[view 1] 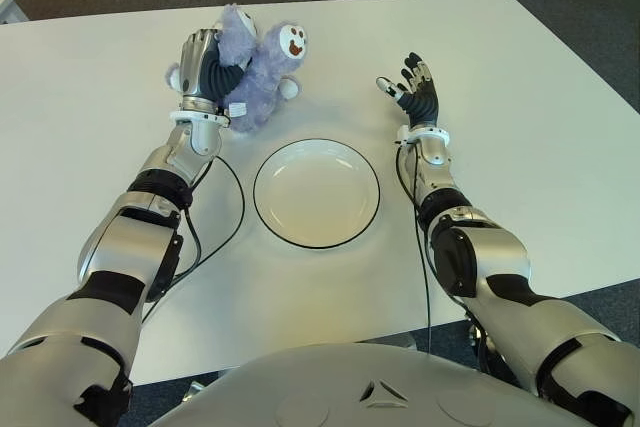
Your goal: Put the doll into the plate.
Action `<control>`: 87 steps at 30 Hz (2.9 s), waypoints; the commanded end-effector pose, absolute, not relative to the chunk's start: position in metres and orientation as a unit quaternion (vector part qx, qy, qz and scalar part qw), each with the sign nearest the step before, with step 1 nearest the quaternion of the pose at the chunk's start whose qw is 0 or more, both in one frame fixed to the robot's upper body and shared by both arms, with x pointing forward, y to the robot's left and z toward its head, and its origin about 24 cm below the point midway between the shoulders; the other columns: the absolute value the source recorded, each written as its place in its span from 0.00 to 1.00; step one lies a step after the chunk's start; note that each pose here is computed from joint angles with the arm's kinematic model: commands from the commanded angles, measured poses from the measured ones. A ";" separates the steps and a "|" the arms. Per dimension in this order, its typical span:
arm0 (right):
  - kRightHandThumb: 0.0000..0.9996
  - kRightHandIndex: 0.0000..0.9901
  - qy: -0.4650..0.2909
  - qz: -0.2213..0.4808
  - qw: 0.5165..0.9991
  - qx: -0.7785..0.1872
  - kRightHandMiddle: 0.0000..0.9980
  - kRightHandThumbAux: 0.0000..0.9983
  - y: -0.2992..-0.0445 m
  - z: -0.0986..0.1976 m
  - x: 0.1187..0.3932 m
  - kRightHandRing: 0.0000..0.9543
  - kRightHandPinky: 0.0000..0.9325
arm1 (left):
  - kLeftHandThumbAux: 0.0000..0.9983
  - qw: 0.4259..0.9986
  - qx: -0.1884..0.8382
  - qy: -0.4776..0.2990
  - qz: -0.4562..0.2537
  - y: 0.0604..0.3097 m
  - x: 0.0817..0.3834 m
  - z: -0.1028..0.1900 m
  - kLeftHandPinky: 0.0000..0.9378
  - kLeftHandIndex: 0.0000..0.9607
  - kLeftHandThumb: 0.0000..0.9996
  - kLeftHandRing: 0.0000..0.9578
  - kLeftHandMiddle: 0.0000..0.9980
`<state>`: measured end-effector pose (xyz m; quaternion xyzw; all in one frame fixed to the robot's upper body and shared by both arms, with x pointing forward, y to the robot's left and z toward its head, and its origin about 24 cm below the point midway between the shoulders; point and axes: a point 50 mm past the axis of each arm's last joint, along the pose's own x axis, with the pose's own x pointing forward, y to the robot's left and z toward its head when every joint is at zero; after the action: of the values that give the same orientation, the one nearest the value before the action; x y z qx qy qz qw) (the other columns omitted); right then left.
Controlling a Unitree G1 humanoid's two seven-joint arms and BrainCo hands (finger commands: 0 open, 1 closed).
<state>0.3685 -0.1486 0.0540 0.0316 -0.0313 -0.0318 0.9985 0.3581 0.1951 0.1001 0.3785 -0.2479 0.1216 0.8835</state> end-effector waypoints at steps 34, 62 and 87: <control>0.09 0.08 0.072 -0.052 0.995 0.033 0.04 0.79 -0.155 0.002 0.341 0.04 0.09 | 0.61 0.894 0.362 -0.221 0.143 0.200 0.366 0.110 0.94 0.87 0.96 0.93 0.88; 0.09 0.09 0.075 -0.050 0.996 0.027 0.04 0.79 -0.154 0.001 0.341 0.04 0.10 | 0.62 0.873 0.386 -0.261 0.142 0.201 0.369 0.147 0.94 0.86 0.94 0.92 0.87; 0.10 0.09 0.078 -0.046 0.996 0.023 0.04 0.78 -0.155 0.002 0.342 0.04 0.09 | 0.60 0.881 0.353 -0.289 0.124 0.196 0.359 0.170 0.95 0.88 0.92 0.95 0.90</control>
<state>0.3691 -0.1527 0.0552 0.0246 -0.0327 -0.0401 0.9984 0.3625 0.1949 0.1745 0.3556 -0.2948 0.1285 0.8776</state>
